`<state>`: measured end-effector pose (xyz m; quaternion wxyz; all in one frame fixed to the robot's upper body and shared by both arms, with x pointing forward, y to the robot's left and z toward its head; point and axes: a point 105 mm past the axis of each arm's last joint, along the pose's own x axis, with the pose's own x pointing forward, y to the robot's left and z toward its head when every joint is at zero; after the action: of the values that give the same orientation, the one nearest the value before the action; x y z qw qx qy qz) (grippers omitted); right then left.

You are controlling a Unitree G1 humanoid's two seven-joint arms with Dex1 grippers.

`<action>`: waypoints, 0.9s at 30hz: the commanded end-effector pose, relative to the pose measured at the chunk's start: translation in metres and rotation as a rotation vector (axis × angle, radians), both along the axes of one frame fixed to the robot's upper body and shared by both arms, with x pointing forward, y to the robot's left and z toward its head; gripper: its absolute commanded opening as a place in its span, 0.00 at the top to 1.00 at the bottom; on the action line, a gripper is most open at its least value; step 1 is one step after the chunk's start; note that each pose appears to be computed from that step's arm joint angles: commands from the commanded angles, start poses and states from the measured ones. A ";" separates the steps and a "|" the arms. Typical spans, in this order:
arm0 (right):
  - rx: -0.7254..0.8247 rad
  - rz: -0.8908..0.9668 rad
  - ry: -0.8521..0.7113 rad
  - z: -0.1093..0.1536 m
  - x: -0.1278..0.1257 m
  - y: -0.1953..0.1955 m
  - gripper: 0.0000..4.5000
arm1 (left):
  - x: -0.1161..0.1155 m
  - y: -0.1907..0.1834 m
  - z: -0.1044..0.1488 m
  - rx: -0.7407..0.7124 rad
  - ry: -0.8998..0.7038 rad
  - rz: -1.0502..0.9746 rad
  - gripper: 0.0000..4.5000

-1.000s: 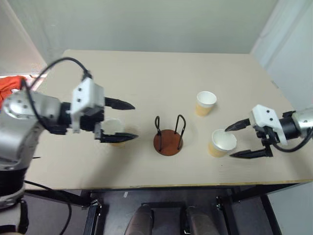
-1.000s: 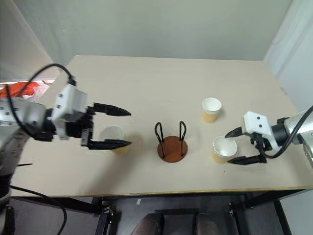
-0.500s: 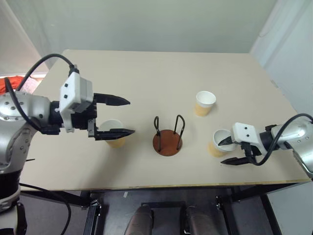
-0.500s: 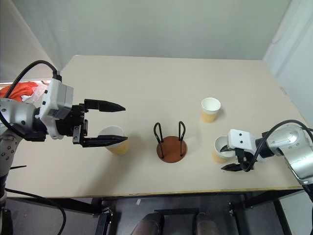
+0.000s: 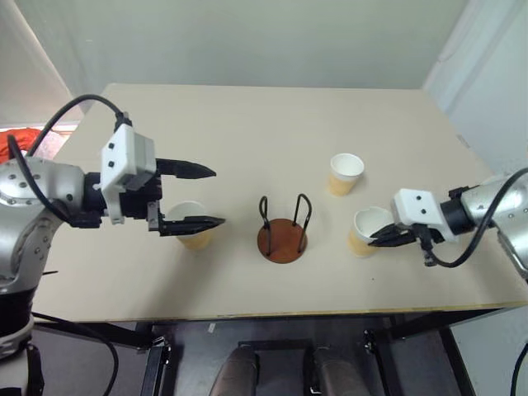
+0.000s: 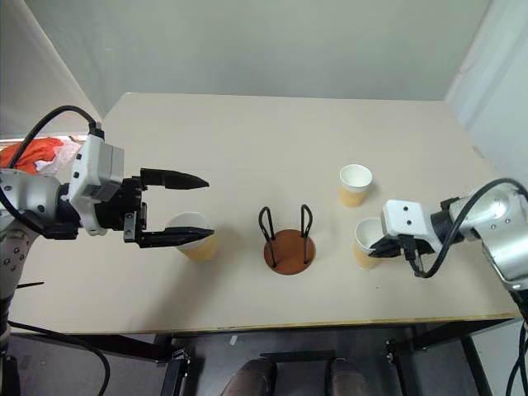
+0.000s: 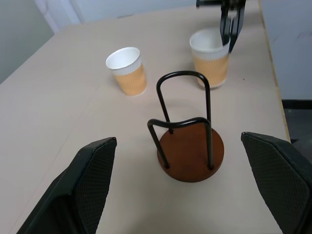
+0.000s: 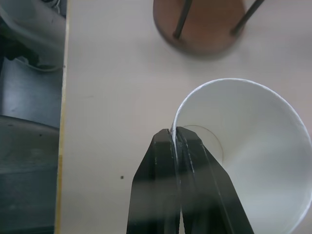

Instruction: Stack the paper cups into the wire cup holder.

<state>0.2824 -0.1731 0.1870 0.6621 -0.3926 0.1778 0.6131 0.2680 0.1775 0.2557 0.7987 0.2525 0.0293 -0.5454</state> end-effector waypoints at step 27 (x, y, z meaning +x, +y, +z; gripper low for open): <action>0.065 0.621 -0.200 0.075 0.017 0.121 0.95 | -0.019 0.004 0.010 -0.031 -0.040 0.065 0.00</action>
<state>0.2998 -0.0554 0.2526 0.4795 -0.4464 -0.0208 0.7553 0.2532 0.1811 0.2563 0.8193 0.2358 0.0264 -0.5219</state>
